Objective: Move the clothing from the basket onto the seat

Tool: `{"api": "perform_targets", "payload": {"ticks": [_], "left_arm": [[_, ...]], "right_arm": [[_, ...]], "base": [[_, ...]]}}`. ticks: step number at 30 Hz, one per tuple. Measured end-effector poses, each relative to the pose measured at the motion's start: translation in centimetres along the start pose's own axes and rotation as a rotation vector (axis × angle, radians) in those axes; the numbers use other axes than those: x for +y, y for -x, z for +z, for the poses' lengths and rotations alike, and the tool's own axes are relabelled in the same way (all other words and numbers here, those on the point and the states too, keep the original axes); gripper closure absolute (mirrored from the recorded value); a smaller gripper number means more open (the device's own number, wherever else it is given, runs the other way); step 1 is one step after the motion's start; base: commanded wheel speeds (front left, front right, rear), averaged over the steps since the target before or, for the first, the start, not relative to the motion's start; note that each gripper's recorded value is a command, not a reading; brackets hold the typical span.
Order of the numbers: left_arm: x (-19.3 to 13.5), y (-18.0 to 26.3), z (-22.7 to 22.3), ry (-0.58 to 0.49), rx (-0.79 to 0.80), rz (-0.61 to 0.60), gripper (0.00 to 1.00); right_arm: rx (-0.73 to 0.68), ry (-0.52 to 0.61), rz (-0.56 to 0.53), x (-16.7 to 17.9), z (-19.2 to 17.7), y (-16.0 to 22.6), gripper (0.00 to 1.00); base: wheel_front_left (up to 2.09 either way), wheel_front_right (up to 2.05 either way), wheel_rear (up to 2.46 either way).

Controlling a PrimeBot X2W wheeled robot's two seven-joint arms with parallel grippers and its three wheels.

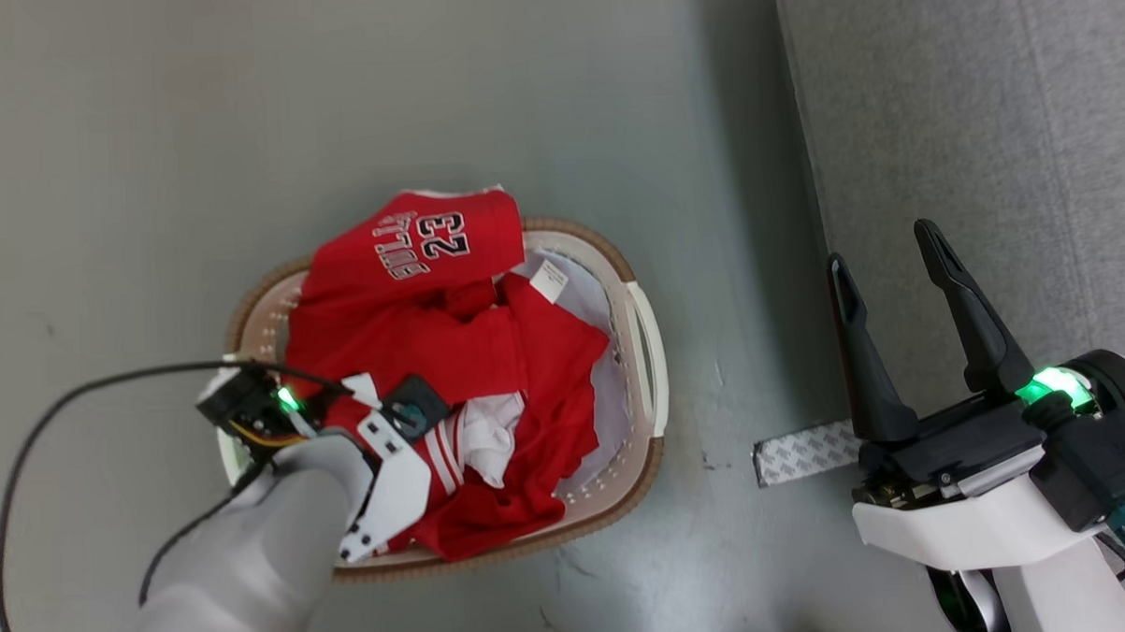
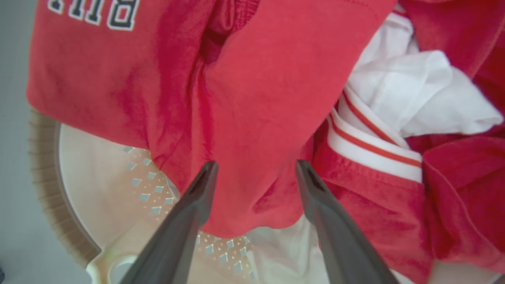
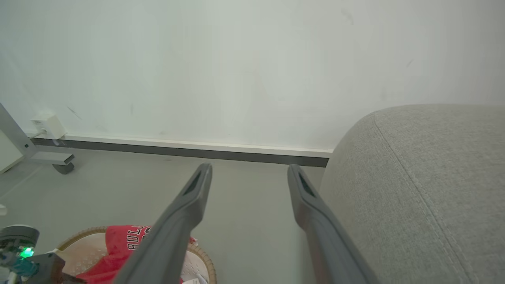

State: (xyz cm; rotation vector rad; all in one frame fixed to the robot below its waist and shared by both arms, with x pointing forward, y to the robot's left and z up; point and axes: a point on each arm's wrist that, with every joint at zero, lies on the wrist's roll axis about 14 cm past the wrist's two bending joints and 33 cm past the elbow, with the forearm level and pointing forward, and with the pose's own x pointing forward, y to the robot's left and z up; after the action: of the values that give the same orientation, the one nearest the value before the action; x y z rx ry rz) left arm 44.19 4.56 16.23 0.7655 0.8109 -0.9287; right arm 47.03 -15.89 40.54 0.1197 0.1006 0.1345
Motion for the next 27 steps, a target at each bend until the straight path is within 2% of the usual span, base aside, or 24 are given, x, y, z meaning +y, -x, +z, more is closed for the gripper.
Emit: {"api": "perform_targets", "payload": {"ticks": [5, 6, 7, 8, 12, 16, 22, 27], "left_arm": [[-0.2, -1.8, -0.9, 0.009, 0.016, -0.022, 0.00], [-0.3, -2.1, -0.9, 0.017, 0.013, -0.027, 0.09], [-0.4, -2.4, -0.9, 0.031, 0.007, -0.031, 0.65], [-0.5, -2.7, -0.7, 0.040, -0.006, -0.031, 1.00], [-0.6, -3.0, 1.0, 0.079, -0.082, -0.015, 1.00], [0.5, -1.5, 2.1, 0.182, -0.144, 0.057, 1.00], [1.3, 2.7, 3.2, 0.369, -0.210, 0.163, 1.00], [2.5, 7.6, 5.9, 0.452, -0.338, 0.259, 1.00]], "right_arm": [[0.043, -0.009, -0.012, -0.4, -1.9, 0.0, 0.00], [0.051, -0.009, -0.017, -0.6, -2.2, 0.0, 0.00], [0.057, -0.010, -0.022, -0.8, -2.5, 0.0, 0.00], [0.064, -0.009, -0.029, -1.1, -2.8, 0.1, 0.00], [0.077, -0.005, -0.050, -1.7, -3.2, 0.3, 0.00], [0.078, -0.016, -0.059, -1.7, -2.9, 0.9, 0.00], [0.046, -0.028, -0.073, -1.6, -0.9, 2.1, 0.00], [0.018, -0.038, -0.095, -1.7, 0.9, 4.1, 0.00]], "base": [[0.00, 0.00, 0.00], [0.00, 0.00, 0.00], [0.00, 0.00, 0.00], [0.00, 0.00, 0.00], [0.00, 0.00, 0.00], [0.00, 0.00, 0.00], [0.00, 0.00, 0.00], [0.00, 0.00, 0.00]]}}
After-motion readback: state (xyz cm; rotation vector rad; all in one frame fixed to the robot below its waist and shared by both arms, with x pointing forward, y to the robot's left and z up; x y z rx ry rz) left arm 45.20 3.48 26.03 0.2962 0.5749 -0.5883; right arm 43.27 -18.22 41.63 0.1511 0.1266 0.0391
